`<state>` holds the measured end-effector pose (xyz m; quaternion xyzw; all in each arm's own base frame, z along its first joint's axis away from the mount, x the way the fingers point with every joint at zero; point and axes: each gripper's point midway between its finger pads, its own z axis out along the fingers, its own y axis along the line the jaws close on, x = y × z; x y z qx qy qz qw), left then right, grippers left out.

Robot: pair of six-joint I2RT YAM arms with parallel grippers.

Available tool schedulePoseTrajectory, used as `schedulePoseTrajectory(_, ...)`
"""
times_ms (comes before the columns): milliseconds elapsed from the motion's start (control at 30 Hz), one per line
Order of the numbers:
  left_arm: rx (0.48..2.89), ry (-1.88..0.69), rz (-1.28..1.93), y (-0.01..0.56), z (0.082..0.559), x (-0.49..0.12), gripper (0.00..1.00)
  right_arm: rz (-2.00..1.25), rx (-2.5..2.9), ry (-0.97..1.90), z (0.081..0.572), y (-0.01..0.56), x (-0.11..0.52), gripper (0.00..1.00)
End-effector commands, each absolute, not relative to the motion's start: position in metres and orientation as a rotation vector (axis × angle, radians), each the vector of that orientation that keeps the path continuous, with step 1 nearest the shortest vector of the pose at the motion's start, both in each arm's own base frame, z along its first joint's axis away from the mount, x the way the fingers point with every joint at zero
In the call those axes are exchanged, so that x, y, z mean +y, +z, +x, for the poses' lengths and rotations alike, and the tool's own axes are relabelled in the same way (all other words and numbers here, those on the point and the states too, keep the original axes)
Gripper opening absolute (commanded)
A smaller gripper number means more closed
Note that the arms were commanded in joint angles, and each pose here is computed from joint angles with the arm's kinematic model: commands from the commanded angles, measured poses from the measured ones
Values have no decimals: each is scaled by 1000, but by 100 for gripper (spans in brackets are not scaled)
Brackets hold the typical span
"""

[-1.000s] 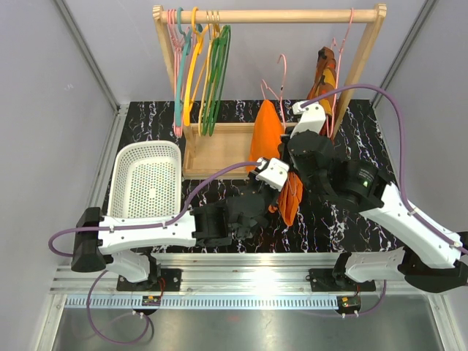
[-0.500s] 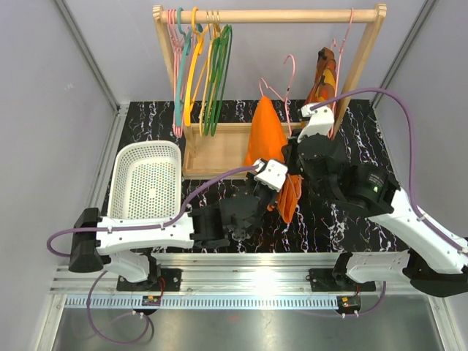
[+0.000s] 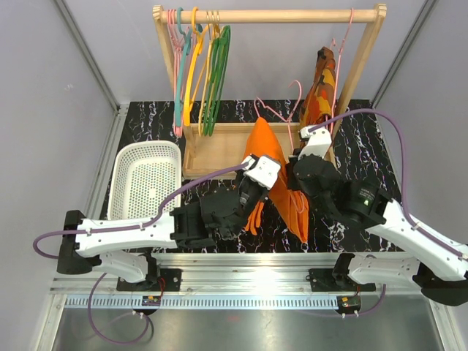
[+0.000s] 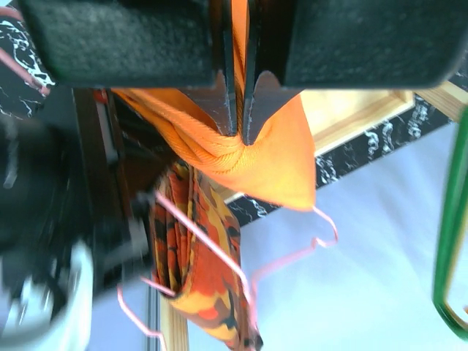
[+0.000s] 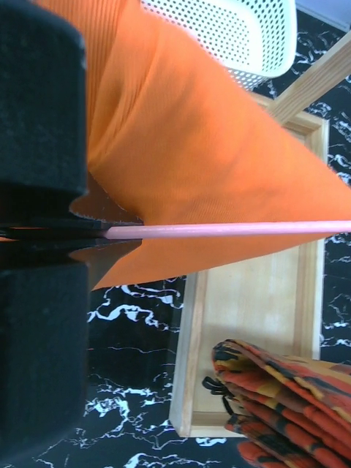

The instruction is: Remove the trousers from the hanger

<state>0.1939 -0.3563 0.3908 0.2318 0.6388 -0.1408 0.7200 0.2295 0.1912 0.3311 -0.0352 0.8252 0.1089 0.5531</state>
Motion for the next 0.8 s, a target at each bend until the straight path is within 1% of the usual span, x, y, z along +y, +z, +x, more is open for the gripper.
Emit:
schedulePoseTrajectory(0,1236,-512,226,521,183,-302,0,-8,1932,239,226,326,173,0)
schedulePoseTrajectory(300,1169,-511,143,575,181,-262,0,-112,2042,229,206,280,165,0)
schedulePoseTrajectory(467,1134,-531,122,598,178,-242,0,-128,2060,249,198,274,160,0)
schedulePoseTrajectory(567,1145,-545,171,591,175,-251,0,-99,1999,341,197,294,162,0)
schedulePoseTrajectory(633,1151,-553,251,573,171,-268,0,-72,1927,419,198,319,165,0)
schedulePoseTrajectory(667,1173,-554,281,553,171,-278,0,-60,1889,463,198,338,167,0)
schedulePoseTrajectory(733,1198,-551,297,529,172,-289,0,-69,1846,507,200,361,174,0)
schedulePoseTrajectory(767,1225,-538,327,502,173,-298,0,-68,1808,557,198,382,176,0)
